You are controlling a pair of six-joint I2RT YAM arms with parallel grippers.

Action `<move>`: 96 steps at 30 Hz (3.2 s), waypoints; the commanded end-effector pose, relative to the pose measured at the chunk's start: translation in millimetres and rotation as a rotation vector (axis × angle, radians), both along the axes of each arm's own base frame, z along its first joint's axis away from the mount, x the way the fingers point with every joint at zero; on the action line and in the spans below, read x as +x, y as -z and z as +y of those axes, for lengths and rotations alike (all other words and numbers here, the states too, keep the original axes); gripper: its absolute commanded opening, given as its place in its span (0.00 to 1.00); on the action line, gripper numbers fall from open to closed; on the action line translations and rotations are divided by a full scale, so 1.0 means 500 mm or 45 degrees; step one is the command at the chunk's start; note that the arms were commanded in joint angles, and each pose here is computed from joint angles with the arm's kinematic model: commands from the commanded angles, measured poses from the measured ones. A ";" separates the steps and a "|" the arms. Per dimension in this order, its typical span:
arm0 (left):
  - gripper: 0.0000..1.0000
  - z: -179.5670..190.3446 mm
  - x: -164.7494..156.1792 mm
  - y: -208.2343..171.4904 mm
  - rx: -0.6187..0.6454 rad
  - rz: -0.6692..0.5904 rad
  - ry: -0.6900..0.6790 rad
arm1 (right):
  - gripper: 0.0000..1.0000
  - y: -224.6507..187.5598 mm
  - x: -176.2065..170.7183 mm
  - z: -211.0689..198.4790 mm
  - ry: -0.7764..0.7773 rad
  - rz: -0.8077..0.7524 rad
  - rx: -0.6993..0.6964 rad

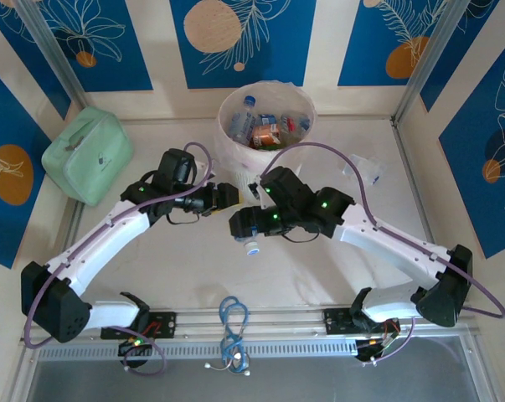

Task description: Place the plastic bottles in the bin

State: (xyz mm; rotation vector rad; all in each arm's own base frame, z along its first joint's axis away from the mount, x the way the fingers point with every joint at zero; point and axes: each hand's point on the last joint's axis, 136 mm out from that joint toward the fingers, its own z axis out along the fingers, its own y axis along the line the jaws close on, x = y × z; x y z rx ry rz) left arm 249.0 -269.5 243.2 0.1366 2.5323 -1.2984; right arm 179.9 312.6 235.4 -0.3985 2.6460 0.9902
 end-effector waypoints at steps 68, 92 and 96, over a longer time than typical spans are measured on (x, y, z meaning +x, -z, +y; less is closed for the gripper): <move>0.95 0.274 0.097 0.084 0.324 0.013 -0.809 | 0.77 -0.288 0.451 -0.183 0.574 -0.286 0.044; 0.82 0.217 0.245 0.231 0.158 0.392 -0.996 | 0.75 -0.181 0.117 -0.220 0.555 -0.228 0.094; 0.80 0.207 0.269 0.256 0.190 0.454 -1.011 | 0.75 -0.146 0.095 -0.215 0.546 -0.186 0.066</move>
